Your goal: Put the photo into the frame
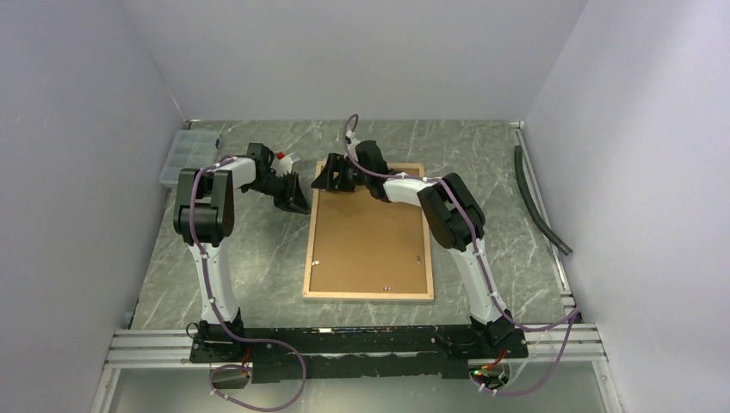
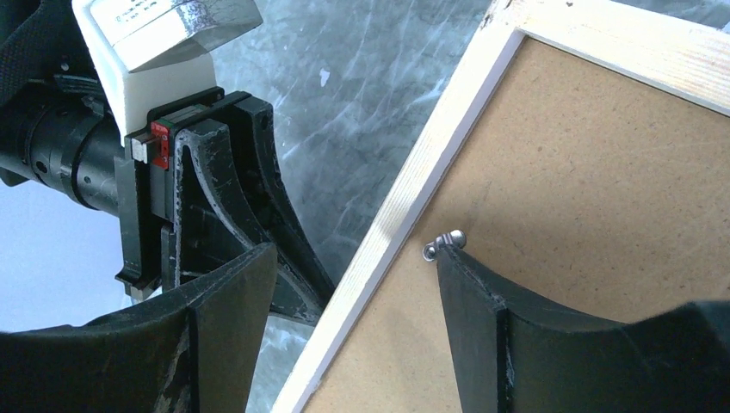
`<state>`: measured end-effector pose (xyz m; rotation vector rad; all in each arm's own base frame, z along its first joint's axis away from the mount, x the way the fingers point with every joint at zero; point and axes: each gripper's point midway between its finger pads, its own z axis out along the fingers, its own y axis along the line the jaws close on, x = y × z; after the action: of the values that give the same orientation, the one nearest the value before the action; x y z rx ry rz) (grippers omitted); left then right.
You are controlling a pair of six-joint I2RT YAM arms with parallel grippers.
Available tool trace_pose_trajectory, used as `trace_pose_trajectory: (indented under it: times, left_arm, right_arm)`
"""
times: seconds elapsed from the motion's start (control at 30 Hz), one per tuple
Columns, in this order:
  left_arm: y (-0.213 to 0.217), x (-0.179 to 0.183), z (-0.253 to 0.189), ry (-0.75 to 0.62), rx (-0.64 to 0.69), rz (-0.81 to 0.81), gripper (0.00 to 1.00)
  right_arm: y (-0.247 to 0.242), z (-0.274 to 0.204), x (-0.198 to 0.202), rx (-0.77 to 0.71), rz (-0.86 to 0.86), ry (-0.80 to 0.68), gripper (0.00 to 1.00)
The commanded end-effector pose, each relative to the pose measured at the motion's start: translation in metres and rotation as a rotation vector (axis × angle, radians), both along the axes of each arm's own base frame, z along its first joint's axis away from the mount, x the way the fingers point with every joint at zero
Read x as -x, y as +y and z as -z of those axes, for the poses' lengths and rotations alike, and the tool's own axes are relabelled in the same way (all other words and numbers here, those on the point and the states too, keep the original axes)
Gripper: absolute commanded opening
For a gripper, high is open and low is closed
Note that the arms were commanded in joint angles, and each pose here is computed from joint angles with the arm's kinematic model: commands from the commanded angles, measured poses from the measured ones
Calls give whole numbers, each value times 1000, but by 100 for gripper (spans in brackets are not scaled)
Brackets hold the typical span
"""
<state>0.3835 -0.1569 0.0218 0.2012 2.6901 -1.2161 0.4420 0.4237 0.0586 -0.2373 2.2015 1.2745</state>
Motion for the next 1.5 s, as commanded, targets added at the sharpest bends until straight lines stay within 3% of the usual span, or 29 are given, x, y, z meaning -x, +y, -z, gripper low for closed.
trace_pose_trajectory:
  times: [0.0,1.17,1.47]
  left_arm:
    - [-10,0,0,-4,33,22,22]
    - [-10,-3,0,-9,37,23,21]
    - [-9,-3,0,-7,30,20,21]
  right_arm:
    - [0,20,7,32,-60,42,72]
    - [21,28,29,38,-231,61,65]
    - [17,16,20,38,-206,29,66]
